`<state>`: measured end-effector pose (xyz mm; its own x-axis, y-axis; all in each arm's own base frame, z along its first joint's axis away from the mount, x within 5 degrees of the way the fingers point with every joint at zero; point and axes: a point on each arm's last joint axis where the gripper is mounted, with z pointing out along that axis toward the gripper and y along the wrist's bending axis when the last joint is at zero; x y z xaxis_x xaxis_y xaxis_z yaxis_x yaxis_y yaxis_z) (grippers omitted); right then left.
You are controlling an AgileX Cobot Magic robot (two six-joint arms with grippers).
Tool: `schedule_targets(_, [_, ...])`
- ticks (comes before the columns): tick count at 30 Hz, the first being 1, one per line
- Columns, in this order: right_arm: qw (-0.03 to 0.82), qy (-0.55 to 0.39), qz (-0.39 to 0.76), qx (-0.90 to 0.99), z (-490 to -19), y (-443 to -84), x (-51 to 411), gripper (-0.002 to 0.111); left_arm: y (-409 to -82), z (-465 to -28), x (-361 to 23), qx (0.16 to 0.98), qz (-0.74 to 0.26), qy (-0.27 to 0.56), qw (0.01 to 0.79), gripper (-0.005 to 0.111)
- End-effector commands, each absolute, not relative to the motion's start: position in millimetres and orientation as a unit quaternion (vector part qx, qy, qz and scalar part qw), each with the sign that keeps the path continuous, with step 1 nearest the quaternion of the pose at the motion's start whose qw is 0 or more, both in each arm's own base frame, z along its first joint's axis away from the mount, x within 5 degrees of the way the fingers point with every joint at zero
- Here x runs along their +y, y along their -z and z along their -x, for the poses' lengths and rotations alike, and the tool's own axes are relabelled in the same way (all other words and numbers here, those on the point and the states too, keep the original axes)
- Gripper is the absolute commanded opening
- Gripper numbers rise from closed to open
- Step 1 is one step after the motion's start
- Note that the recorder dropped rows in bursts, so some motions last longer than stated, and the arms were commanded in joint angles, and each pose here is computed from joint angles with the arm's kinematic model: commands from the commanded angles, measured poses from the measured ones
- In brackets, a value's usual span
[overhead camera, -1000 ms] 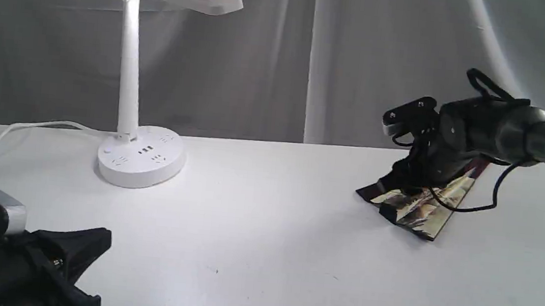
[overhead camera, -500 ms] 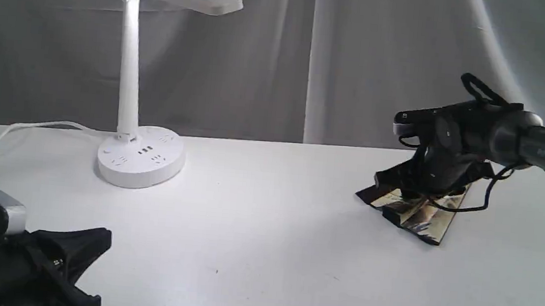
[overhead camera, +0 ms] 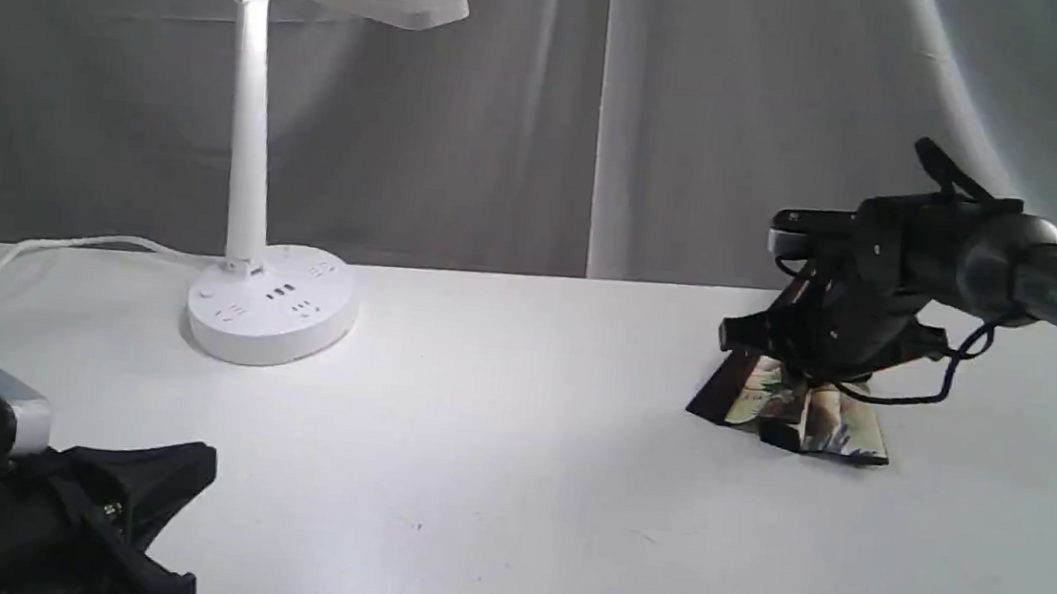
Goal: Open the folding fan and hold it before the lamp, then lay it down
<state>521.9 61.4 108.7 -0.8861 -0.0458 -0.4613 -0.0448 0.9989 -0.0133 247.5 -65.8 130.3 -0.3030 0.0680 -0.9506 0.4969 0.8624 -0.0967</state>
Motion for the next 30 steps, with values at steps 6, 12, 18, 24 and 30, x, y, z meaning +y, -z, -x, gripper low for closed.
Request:
schedule_targets(6, [0.092,0.008,0.219,0.971,-496,-67,65,0.000,-132,-249,-67,0.780,-0.178,0.197,0.567,0.000])
schedule_targets(12, [0.038,-0.032,0.417,0.907,-484,-66,71,0.000,-132,-249,-67,0.780,-0.178,0.197,0.567,0.000])
schedule_targets(18, [-0.019,-0.047,0.521,0.852,-470,-66,83,0.000,-133,-249,-67,0.779,-0.178,0.197,0.568,0.000])
schedule_targets(24, [-0.082,0.017,0.607,0.791,-458,-67,111,0.003,-133,-249,-67,0.779,-0.178,0.197,0.568,0.000])
schedule_targets(30, [-0.113,0.123,0.685,0.709,-450,-71,150,0.027,-133,-249,-67,0.779,-0.178,0.197,0.568,0.000])
